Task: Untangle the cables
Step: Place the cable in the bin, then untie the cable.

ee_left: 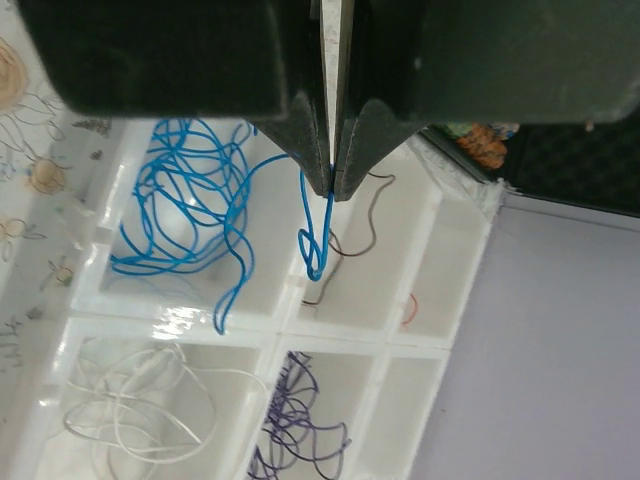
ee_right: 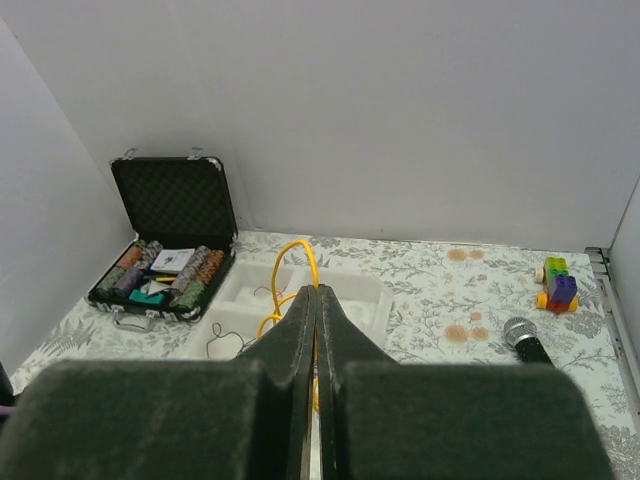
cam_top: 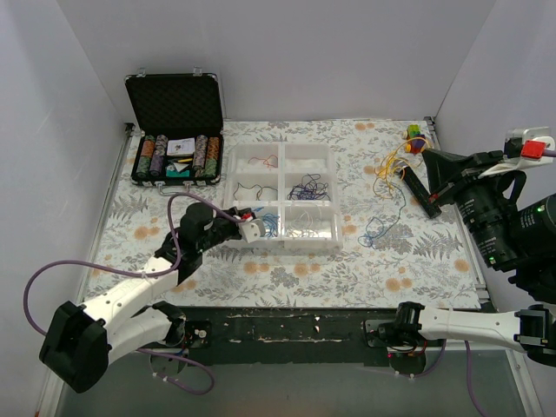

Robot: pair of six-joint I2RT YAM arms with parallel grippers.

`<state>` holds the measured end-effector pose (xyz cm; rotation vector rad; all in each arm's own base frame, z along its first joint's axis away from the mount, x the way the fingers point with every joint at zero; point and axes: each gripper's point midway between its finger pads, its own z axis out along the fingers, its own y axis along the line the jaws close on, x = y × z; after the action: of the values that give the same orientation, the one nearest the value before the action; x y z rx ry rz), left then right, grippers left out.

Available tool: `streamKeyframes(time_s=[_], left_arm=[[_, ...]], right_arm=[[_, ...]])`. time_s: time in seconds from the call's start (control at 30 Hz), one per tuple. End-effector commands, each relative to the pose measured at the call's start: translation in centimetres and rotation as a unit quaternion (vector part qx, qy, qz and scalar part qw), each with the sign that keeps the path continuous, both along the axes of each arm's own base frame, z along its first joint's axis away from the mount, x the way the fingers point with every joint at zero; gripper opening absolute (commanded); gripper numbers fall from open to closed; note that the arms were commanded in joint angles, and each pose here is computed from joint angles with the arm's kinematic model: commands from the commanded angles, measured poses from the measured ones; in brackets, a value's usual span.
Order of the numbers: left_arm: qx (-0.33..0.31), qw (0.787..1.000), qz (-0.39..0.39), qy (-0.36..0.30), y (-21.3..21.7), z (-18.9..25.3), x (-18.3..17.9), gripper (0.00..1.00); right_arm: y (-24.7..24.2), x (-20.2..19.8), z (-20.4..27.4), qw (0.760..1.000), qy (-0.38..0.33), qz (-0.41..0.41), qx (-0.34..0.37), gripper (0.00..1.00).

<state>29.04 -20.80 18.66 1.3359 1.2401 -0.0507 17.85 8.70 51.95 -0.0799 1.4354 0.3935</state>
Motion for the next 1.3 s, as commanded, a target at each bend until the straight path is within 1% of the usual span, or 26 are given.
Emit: streamKeyframes(time_s=[0.0,0.07,0.13,0.17,0.23,0.3,0.4,0.47,0.5,0.57,0.6,0.77,0.83,0.87,0.9,0.97,1.0,1.07,1.1,1.13,1.2,1.27], left_arm=[[0.024,0.998,-0.016,0.056,0.3,-4.2,-1.6,0.01],[0.044,0.996,-0.02,0.071,0.4,-5.6,-1.8,0.06],[0.065,0.993,-0.024,0.096,0.3,-6.8,-1.7,0.18],[0.08,0.989,-0.027,0.119,0.4,-7.7,-1.9,0.25],[0.077,0.988,-0.016,0.134,0.2,-7.4,-1.3,0.32],[0.075,0.989,-0.017,0.125,0.0,-6.9,-1.0,0.37],[0.065,0.993,-0.013,0.095,-0.2,-4.6,-0.3,0.5],[0.053,0.995,-0.009,0.089,-0.2,-2.8,-0.1,0.54],[0.047,0.995,-0.015,0.082,-0.3,-1.6,-0.4,0.6],[0.028,0.997,-0.032,0.069,-0.6,0.8,-1.2,0.87],[0.018,0.997,-0.042,0.063,-0.7,1.9,-1.8,0.89],[-0.04,0.991,-0.107,0.064,-1.2,6.6,-6.2,0.92],[-0.073,0.986,-0.137,0.069,-1.6,8.0,-8.1,0.96],[-0.09,0.981,-0.15,0.081,-1.8,8.4,-8.9,0.98],[-0.104,0.976,-0.168,0.096,-2.2,8.7,-9.9,0.98],[-0.145,0.959,-0.185,0.156,-3.0,8.8,-11.2,0.98],[-0.16,0.951,-0.193,0.181,-3.4,8.5,-11.7,0.98],[-0.211,0.931,-0.194,0.225,-4.1,8.7,-12.1,0.98],[-0.236,0.923,-0.201,0.226,-4.5,9.4,-12.2,0.98],[-0.249,0.914,-0.21,0.243,-4.8,9.4,-12.5,0.98],[-0.25,0.902,-0.218,0.278,-5.7,8.7,-13.0,0.98],[-0.25,0.9,-0.222,0.279,-6.4,8.4,-13.2,0.98]], right_arm=[[0.7,-0.1,0.4,1.0,0.005,0.013,0.02,0.01],[1.1,-0.2,0.1,1.0,0.008,0.019,0.02,0.01],[1.6,-0.1,-0.2,0.999,0.011,0.023,0.019,0.01],[1.7,-0.1,-0.4,0.999,0.013,0.026,0.018,0.01],[2.3,-0.1,-0.8,0.999,0.017,0.031,0.016,0.01],[3.0,-0.1,-1.0,0.999,0.02,0.04,0.016,0.01],[4.1,-0.2,-1.5,0.998,0.029,0.057,0.018,0.01],[5.2,-0.4,-2.0,0.997,0.036,0.073,0.02,0.01],[5.8,-0.4,-2.2,0.996,0.039,0.082,0.022,0.01],[7.1,-0.5,-2.9,0.994,0.047,0.099,0.017,0.01],[7.9,-0.5,-3.3,0.993,0.052,0.106,0.013,0.01],[11.1,-0.6,-4.3,0.988,0.067,0.142,0.004,0.01],[12.3,-0.8,-4.2,0.985,0.068,0.158,0.01,0.01],[12.9,-0.9,-4.2,0.983,0.068,0.167,0.013,0.01],[13.4,-1.0,-4.1,0.982,0.068,0.175,0.017,0.01],[14.8,-1.4,-3.3,0.977,0.062,0.203,0.034,0.01],[15.8,-1.7,-3.1,0.973,0.061,0.22,0.036,0.01],[17.3,-2.0,-2.1,0.967,0.055,0.243,0.047,0.01],[17.9,-2.2,-1.6,0.964,0.051,0.255,0.052,0.01],[18.4,-2.3,-1.1,0.962,0.047,0.263,0.056,0.01],[19.2,-2.6,0.3,0.957,0.036,0.278,0.067,0.01],[19.9,-2.8,1.5,0.954,0.026,0.291,0.074,0.01]])
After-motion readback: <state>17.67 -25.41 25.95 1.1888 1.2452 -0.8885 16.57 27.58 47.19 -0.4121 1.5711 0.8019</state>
